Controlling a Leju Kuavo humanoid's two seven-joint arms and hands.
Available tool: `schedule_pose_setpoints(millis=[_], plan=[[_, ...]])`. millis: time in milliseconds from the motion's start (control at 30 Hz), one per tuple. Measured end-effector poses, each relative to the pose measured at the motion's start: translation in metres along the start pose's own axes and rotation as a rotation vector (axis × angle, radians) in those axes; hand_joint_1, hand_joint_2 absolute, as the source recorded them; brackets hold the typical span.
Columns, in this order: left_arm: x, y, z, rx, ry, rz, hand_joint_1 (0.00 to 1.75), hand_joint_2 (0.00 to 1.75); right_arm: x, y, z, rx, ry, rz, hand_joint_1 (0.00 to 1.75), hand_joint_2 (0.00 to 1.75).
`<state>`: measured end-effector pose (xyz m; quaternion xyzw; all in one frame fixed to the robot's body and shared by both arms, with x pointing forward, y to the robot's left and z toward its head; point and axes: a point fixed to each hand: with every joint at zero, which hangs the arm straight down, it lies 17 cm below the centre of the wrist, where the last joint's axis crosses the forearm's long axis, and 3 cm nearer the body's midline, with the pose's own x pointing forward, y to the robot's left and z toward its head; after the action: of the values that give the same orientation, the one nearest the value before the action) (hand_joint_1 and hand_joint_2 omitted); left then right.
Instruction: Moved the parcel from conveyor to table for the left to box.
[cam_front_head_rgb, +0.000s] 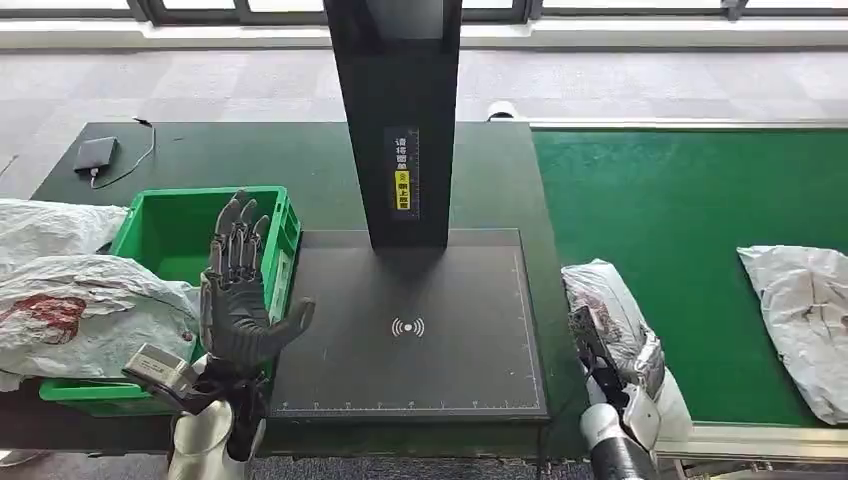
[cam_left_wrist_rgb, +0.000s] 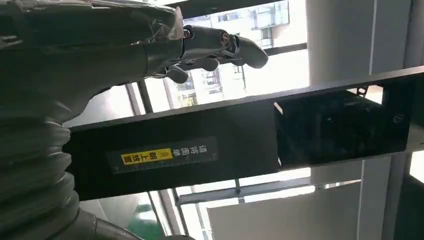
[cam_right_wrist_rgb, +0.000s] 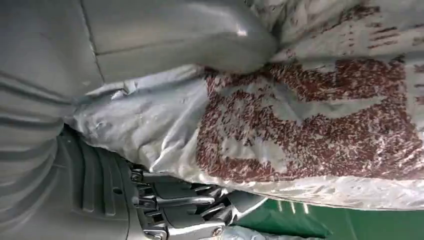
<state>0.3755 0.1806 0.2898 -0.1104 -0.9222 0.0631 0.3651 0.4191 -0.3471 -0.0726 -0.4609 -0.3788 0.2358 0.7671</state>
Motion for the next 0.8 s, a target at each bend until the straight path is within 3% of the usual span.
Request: schedule_pose_setpoints(millis=[800], plan=[[-0.005, -0.002, 0.006, -0.013, 0.020, -0.022, 0.00, 1.75, 0.015, -0.019, -0.006, -0.073, -0.043, -0.008, 1.75, 1.75]])
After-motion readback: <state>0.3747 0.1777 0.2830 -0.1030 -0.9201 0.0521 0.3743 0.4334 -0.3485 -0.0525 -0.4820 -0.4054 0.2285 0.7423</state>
